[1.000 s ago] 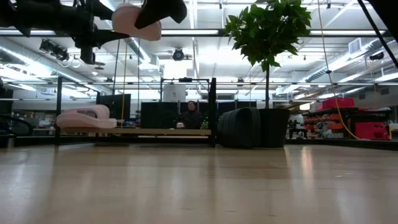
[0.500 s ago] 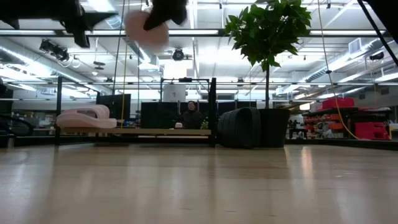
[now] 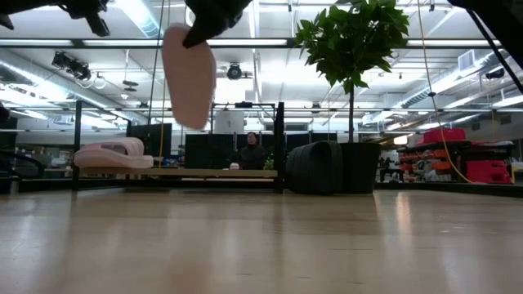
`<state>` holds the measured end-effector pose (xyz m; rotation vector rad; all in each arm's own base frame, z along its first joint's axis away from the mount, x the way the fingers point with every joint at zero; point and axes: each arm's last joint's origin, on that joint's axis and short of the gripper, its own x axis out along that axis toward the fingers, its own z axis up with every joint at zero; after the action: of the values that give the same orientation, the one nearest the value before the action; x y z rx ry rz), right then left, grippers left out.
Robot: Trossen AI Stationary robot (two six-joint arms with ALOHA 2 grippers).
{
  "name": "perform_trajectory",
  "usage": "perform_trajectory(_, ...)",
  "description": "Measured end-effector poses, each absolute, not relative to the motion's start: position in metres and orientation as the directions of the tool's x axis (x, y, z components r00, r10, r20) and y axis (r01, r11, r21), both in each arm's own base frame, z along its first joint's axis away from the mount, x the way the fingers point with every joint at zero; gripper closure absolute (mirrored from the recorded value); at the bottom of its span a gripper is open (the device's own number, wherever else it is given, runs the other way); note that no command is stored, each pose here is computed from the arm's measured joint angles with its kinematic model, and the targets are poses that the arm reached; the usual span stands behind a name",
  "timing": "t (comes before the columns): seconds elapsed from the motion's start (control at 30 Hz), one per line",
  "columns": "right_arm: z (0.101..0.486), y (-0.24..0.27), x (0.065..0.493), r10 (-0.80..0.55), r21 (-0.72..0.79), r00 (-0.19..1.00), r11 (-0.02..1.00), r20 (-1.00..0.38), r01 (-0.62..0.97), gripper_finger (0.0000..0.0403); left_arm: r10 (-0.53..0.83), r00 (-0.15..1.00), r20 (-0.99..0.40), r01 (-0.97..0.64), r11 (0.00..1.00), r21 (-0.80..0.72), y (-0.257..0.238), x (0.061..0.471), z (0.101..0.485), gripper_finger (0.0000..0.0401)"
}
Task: Pick and place slides into the shelf
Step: Put the pink slide on the shelf
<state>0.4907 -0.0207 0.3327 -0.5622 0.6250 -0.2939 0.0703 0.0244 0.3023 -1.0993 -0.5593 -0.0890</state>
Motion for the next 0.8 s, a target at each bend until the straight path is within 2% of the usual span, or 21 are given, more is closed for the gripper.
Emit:
perform_trajectory(0.27, 0.329, -0.030, 0.497, -0.390, -0.607, 0.805, 0.794, -0.447, 0.048, 0.0368, 0.124, 0.876, 0.466, 0.362, 0.470, -0.805, 0.022, 0.070, 0.302, 0.0213)
perform_trajectory(0.53, 0.283, -0.030, 0.517, -0.379, -0.633, 0.768, 0.773, -0.516, -0.044, 0.0368, 0.073, 0.889, 0.453, 0.354, 0.520, -0.778, 0.020, 0.070, 0.301, 0.0223)
perform_trajectory(0.7, 0.269, -0.030, 0.522, -0.382, -0.632, 0.753, 0.773, -0.536, -0.059, 0.0368, 0.053, 0.898, 0.437, 0.350, 0.517, -0.781, 0.019, 0.070, 0.299, 0.0223)
perform_trajectory(0.8, 0.267, -0.030, 0.524, -0.390, -0.636, 0.752, 0.770, -0.532, -0.051, 0.0368, 0.087, 0.918, 0.387, 0.297, 0.496, -0.816, 0.019, 0.070, 0.295, 0.0223)
